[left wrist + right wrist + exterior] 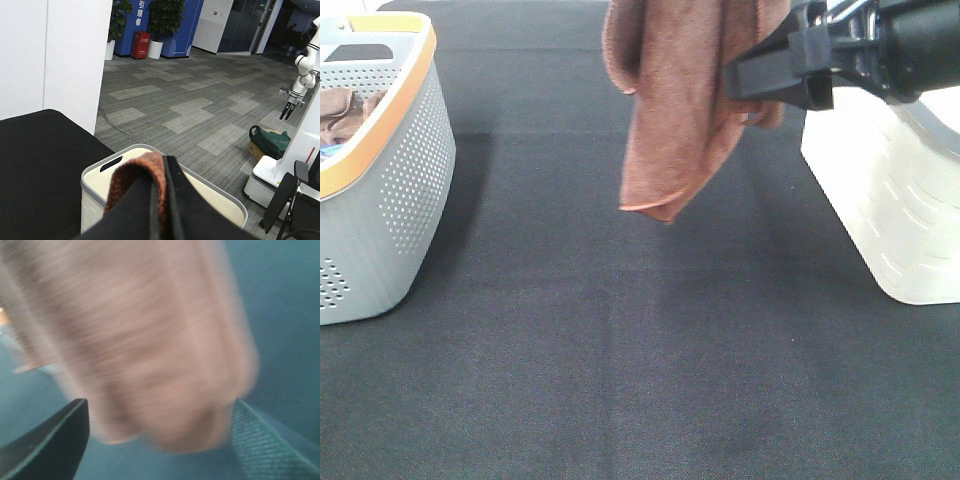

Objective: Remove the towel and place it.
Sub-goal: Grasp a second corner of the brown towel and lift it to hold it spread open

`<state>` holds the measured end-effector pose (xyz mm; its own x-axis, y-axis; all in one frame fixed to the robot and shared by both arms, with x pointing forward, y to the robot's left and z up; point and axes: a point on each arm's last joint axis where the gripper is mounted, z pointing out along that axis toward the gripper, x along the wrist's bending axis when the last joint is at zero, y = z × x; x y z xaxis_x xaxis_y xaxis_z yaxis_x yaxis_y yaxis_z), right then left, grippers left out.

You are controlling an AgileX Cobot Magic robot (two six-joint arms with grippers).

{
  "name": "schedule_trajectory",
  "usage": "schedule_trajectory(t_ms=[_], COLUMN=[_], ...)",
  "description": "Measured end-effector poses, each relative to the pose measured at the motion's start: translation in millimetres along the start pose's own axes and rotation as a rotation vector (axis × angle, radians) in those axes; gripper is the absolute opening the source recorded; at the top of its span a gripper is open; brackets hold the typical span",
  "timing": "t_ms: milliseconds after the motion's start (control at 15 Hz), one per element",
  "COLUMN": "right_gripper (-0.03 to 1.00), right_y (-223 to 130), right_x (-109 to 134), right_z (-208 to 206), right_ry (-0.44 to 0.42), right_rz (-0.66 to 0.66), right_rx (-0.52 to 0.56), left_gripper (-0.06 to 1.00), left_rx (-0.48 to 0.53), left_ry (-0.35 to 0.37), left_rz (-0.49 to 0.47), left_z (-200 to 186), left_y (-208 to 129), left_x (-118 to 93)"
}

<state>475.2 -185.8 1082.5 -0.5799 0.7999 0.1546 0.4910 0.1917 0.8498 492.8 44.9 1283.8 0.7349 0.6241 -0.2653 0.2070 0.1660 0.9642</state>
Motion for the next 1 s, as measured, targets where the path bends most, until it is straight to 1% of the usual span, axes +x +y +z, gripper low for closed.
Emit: schedule_trajectory(t_ms=[67, 200, 333, 400, 467, 533, 600, 667, 733, 867, 1000], right_gripper=[0.74, 0.74, 0.66, 0.58, 0.47, 0.33, 0.21, 0.06, 0.0, 0.0, 0.0], right_y=[-1.2, -4.1, -6.6, -7.4, -7.6, -7.8, -7.6, -6.8, -6.5, -6.7, -8.8], right_x=[-3.2, -5.6, -8.0, -8.6, -8.9, -9.0, -8.9, -8.4, -8.1, -7.7, -5.5], right_z=[5.3, 11.6, 17.4, 19.0, 19.6, 20.1, 20.7, 20.7, 20.7, 20.7, 20.6], right_ry=[-0.016, -0.018, -0.023, -0.024, -0.025, -0.024, -0.021, -0.015, -0.012, -0.007, 0.015], right_rz=[0.006, 0.013, 0.02, 0.022, 0.023, 0.028, 0.044, 0.067, 0.078, 0.081, 0.076], right_rx=[0.005, 0.024, 0.039, 0.044, 0.045, 0.046, 0.042, 0.034, 0.031, 0.033, 0.057], left_gripper=[0.0, 0.0, 0.0, 0.0, 0.0, 0.0, 0.0, 0.0, 0.0, 0.0, 0.0], left_rx=[0.0, 0.0, 0.0, 0.0, 0.0, 0.0, 0.001, 0.003, 0.008, 0.011, 0.033], left_ry=[0.0, 0.0, 0.0, 0.0, 0.0, 0.0, 0.0, 0.0, 0.001, 0.016, 0.052], left_rz=[0.0, 0.0, 0.0, 0.0, 0.0, 0.0, 0.0, 0.0, 0.002, 0.041, 0.13], left_z=[0.0, 0.0, 0.0, 0.0, 0.0, 0.0, 0.0, 0.0, 0.0, 0.0, -0.2], left_y=[0.0, 0.0, 0.0, 0.0, 0.0, 0.0, -0.1, -0.3, -0.7, -0.9, -2.5], left_x=[0.0, 0.0, 0.0, 0.0, 0.0, 0.0, 0.0, 0.0, 0.1, 1.5, 4.9])
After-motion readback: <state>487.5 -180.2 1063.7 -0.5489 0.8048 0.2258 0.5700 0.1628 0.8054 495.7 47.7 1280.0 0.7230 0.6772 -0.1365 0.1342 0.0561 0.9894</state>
